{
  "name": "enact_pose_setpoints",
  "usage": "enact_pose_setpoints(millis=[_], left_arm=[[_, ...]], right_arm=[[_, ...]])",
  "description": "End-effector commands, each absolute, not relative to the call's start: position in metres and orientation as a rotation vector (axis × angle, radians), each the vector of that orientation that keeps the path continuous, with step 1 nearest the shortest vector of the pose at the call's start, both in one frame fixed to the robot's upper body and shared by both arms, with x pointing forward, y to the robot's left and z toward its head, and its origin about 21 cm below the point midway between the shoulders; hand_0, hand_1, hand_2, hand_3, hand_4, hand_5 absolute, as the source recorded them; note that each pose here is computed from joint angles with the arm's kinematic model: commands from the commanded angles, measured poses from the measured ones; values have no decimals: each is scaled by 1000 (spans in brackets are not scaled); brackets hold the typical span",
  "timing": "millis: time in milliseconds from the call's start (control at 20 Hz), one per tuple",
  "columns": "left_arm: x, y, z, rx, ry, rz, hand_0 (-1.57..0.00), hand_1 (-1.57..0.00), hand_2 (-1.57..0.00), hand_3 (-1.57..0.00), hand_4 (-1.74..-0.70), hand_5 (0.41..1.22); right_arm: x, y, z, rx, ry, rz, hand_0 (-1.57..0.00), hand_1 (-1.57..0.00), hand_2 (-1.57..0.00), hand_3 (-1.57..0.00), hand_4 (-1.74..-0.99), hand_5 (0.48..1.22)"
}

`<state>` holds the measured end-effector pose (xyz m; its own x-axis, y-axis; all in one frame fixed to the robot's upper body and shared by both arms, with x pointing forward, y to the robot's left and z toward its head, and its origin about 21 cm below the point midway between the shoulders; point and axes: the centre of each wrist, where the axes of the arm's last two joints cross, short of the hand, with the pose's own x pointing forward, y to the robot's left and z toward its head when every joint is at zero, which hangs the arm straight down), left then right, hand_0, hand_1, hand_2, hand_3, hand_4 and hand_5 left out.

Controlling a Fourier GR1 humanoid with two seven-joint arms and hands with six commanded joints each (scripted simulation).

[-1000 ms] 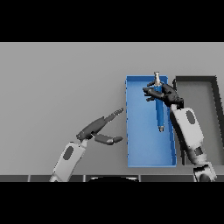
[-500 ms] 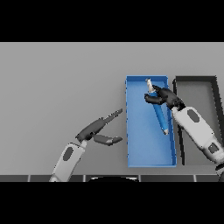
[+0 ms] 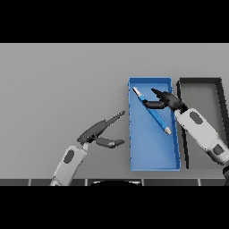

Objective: Pick up the blue pipe and place it into the blue bin.

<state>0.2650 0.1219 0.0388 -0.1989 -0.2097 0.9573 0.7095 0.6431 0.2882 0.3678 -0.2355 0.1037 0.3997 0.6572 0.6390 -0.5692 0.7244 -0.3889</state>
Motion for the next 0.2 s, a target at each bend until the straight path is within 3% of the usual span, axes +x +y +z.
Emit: enact_pose_setpoints(millis=[0,150], left_arm=[[262,125,36,-433,-1571,-875,1,1,1,1,-930,496],[256,124,39,-443,-1581,-879,1,1,1,1,-930,495]], right_arm=[[366,-234,103,-112,-855,793,-19,-17,-17,-4,-1084,713],[365,-236,103,-107,-862,792,-19,-17,-17,-4,-1084,714]])
